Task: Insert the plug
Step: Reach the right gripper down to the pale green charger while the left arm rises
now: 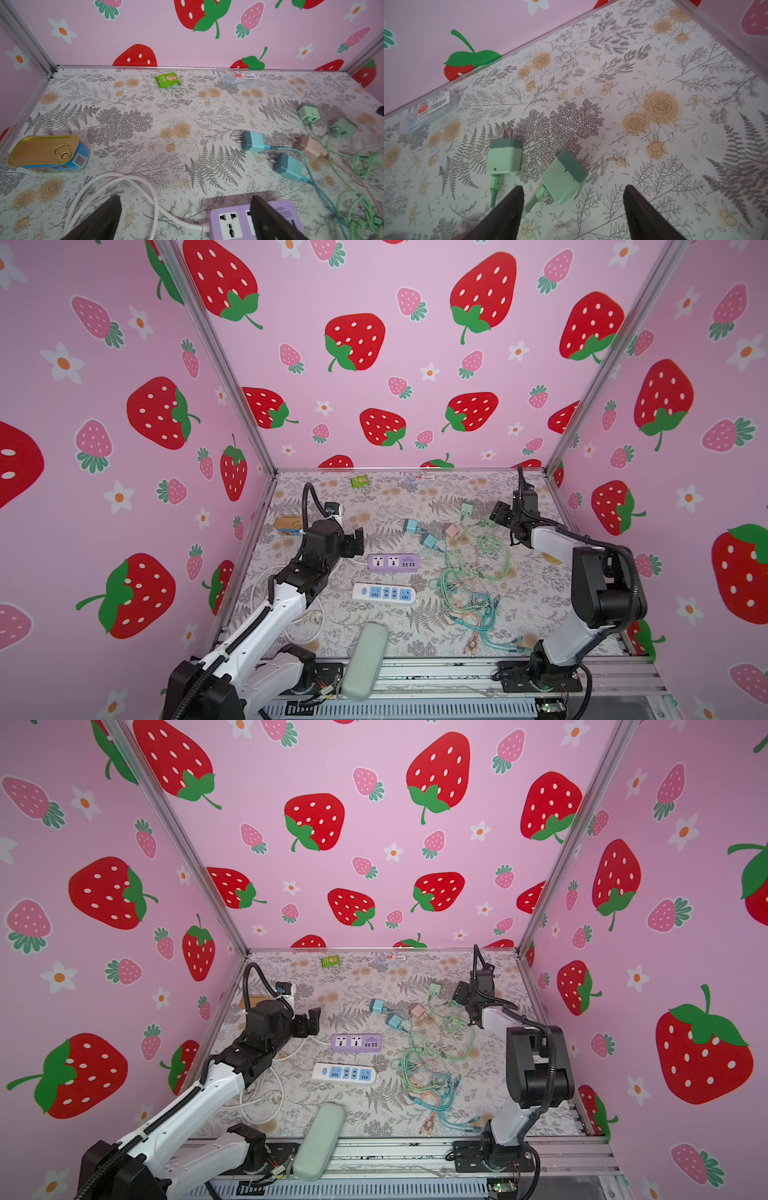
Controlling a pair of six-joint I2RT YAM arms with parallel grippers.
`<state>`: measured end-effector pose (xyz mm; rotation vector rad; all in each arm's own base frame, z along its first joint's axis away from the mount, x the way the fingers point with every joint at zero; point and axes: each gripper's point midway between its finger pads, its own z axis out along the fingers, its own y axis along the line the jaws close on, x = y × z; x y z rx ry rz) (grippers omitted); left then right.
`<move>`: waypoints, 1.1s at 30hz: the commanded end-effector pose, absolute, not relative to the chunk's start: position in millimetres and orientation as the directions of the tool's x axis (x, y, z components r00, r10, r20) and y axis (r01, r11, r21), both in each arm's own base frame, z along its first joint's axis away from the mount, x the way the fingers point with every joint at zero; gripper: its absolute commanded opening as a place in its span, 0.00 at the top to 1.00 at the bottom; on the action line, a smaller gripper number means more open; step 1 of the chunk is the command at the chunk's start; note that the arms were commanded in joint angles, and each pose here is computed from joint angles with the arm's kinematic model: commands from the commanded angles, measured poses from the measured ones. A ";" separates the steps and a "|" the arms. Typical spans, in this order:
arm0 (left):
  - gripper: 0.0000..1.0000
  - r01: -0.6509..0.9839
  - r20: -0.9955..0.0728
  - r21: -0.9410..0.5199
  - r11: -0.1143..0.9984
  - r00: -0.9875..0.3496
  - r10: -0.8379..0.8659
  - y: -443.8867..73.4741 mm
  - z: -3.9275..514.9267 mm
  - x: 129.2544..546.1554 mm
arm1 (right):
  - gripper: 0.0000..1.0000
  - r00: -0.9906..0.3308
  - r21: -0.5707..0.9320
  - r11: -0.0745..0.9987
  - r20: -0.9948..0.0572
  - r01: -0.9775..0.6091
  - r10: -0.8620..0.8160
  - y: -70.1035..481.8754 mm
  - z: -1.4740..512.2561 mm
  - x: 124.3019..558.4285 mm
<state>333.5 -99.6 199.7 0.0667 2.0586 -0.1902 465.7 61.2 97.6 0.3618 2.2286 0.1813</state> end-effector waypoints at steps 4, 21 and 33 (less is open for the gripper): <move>0.01 0.135 -0.844 -0.131 0.982 -0.534 -0.039 -107.0 179.9 318.1 | 0.21 -0.582 0.278 0.926 -0.721 0.257 0.377 74.8 90.0 479.2; 0.01 0.203 -0.853 -0.204 0.958 -0.516 -0.072 -120.2 196.3 291.4 | 0.22 -0.553 0.295 0.876 -0.686 0.383 0.473 84.1 59.9 482.7; 0.02 0.171 -0.858 -0.224 0.960 -0.501 -0.111 -112.0 219.7 284.5 | 0.22 -0.556 0.279 0.857 -0.665 0.434 0.498 84.7 36.6 484.3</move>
